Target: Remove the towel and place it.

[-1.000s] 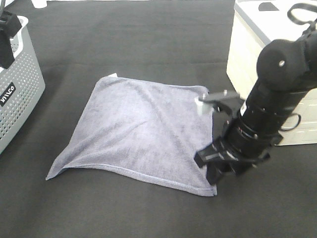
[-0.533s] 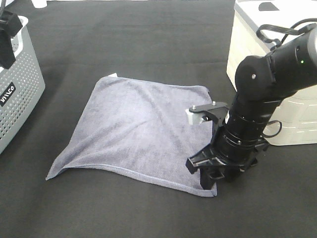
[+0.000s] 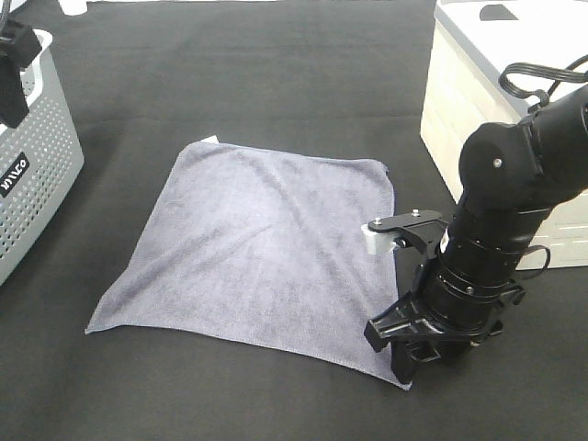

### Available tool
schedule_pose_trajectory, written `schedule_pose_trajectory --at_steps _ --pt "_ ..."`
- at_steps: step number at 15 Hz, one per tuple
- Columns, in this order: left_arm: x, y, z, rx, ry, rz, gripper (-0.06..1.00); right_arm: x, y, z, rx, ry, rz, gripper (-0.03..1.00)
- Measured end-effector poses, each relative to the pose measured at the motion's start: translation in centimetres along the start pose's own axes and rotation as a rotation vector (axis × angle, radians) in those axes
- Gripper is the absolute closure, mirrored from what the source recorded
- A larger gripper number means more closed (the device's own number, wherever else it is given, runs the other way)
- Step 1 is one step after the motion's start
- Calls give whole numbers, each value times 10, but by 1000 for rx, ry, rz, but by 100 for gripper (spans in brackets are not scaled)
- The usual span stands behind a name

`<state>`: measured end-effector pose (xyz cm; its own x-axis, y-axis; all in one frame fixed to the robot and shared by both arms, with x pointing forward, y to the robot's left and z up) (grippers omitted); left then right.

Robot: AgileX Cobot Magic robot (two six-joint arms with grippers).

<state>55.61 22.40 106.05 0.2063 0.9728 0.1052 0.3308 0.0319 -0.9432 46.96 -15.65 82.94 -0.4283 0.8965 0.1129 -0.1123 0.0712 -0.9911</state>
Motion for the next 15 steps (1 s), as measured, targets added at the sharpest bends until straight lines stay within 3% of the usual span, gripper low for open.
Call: schedule_pose_trajectory --at_steps 10,12,15 --pt "-1 0 0 1 -3 7 36 2 -13 -23 -201 31 -11 38" --pt "-1 0 0 1 -3 8 36 6 -26 -27 -196 17 -23 38" --pt "-2 0 0 1 -3 11 36 14 -54 -24 -88 1 -56 38"
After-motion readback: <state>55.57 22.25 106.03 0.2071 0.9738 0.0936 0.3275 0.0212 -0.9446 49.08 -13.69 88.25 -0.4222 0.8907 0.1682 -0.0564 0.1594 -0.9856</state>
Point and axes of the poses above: a point on each arm's last joint axis where the gripper is mounted, y pointing out along that axis toward the gripper, x along the wrist's bending axis when the last joint is at zero, z = x × y, the point moved 5 cm from there along y, pointing out along that axis toward the gripper, and after that the axes turned 1 degree about -y, right-handed, at the moved point
